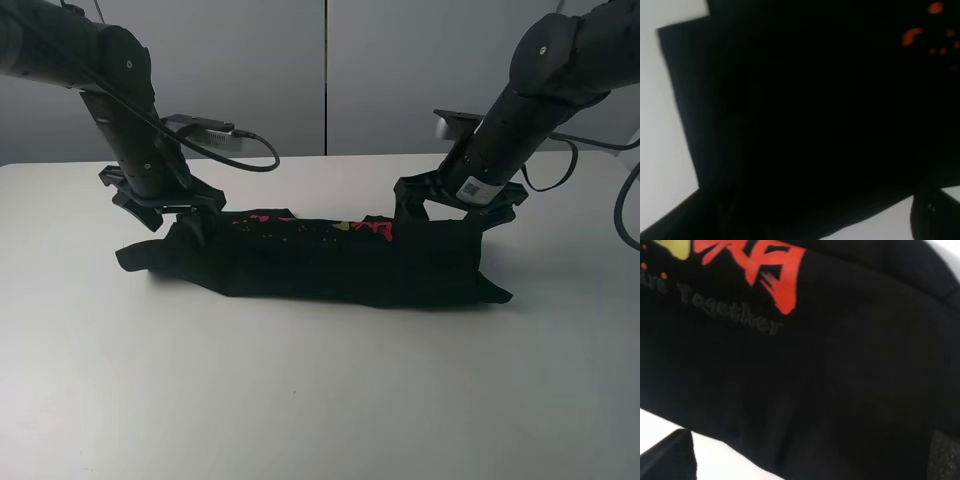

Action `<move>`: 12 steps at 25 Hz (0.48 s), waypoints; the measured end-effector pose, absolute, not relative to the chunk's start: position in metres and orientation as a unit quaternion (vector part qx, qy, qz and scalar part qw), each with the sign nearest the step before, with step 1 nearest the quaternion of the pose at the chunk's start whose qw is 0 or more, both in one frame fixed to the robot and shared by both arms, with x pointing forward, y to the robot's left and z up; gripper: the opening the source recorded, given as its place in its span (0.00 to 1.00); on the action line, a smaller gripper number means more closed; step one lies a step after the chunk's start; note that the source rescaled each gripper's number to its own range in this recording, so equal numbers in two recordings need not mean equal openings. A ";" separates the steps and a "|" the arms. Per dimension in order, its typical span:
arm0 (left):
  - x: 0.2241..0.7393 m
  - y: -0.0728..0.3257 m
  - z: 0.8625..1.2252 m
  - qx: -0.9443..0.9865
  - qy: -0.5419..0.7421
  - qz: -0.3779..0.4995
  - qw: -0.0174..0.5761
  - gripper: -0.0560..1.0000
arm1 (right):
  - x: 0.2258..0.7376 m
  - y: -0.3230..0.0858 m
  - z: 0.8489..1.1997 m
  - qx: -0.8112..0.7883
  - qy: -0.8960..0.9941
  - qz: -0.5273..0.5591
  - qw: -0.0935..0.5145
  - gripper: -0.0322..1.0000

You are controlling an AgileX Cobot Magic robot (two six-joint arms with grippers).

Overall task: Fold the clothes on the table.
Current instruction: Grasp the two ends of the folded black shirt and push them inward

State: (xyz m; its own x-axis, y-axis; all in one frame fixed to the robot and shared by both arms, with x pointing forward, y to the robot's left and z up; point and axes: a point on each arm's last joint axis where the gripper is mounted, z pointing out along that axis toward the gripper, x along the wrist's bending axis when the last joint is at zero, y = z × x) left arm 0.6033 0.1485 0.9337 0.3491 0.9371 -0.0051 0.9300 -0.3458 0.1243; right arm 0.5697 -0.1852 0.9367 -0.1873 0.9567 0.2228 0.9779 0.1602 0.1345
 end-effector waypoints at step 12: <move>0.616 0.165 0.899 0.805 0.592 0.040 0.017 0.99 | 0.576 -0.198 0.881 -0.646 -0.763 -0.019 0.017 1.00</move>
State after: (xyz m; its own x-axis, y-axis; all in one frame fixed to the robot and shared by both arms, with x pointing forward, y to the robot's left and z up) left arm 0.6159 0.1648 0.8991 0.2954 0.9544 0.0440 0.9516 -0.2980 0.0755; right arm 0.5760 -0.1975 0.8809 -0.1639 0.9852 0.0501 0.9865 0.1638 0.0065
